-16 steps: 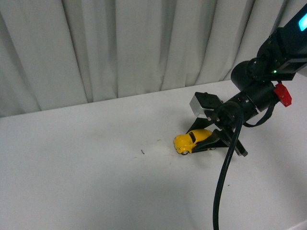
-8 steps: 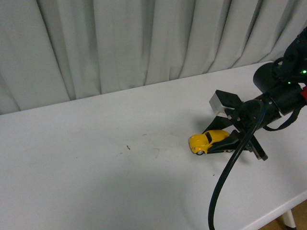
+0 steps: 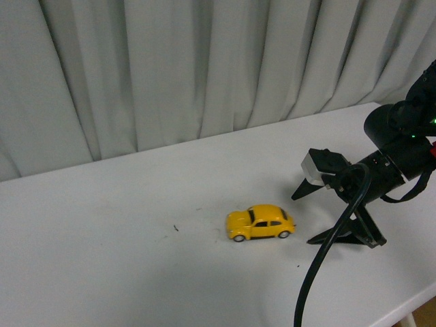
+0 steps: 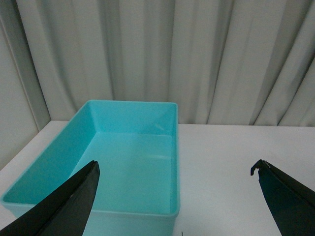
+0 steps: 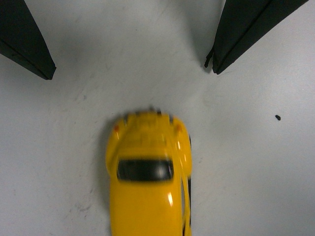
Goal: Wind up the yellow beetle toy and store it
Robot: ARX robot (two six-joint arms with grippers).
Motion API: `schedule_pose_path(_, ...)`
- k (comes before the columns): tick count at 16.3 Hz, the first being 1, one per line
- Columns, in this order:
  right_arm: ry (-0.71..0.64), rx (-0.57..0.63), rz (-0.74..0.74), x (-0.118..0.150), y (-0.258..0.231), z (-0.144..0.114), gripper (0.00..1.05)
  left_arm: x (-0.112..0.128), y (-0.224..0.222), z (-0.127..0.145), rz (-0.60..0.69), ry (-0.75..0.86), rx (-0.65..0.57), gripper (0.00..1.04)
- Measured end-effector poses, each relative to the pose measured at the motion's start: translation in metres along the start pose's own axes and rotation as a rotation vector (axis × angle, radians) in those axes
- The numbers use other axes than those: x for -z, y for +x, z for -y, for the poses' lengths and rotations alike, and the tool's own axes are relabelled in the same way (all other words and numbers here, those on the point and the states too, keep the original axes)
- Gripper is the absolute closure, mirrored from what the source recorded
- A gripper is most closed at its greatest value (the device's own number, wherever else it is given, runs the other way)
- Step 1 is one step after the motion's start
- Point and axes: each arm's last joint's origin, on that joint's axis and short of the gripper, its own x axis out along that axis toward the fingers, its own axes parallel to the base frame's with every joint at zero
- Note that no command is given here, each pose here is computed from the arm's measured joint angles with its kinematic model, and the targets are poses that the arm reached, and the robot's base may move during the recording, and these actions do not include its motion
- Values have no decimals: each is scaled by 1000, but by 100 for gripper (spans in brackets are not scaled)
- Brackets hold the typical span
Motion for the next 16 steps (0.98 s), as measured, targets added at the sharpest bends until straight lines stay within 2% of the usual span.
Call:
schedule_pose_path(11, 2, 38, -3, -1, 0, 5, 7, 0, 0, 0, 0, 0, 0, 7)
schedule_pose_path(14, -13, 53, -14, -4, -2, 8, 7, 0, 0, 0, 0, 0, 0, 7)
schedule_pose_path(16, -52, 101, -14, -16, -8, 15, 7, 0, 0, 0, 0, 0, 1, 7)
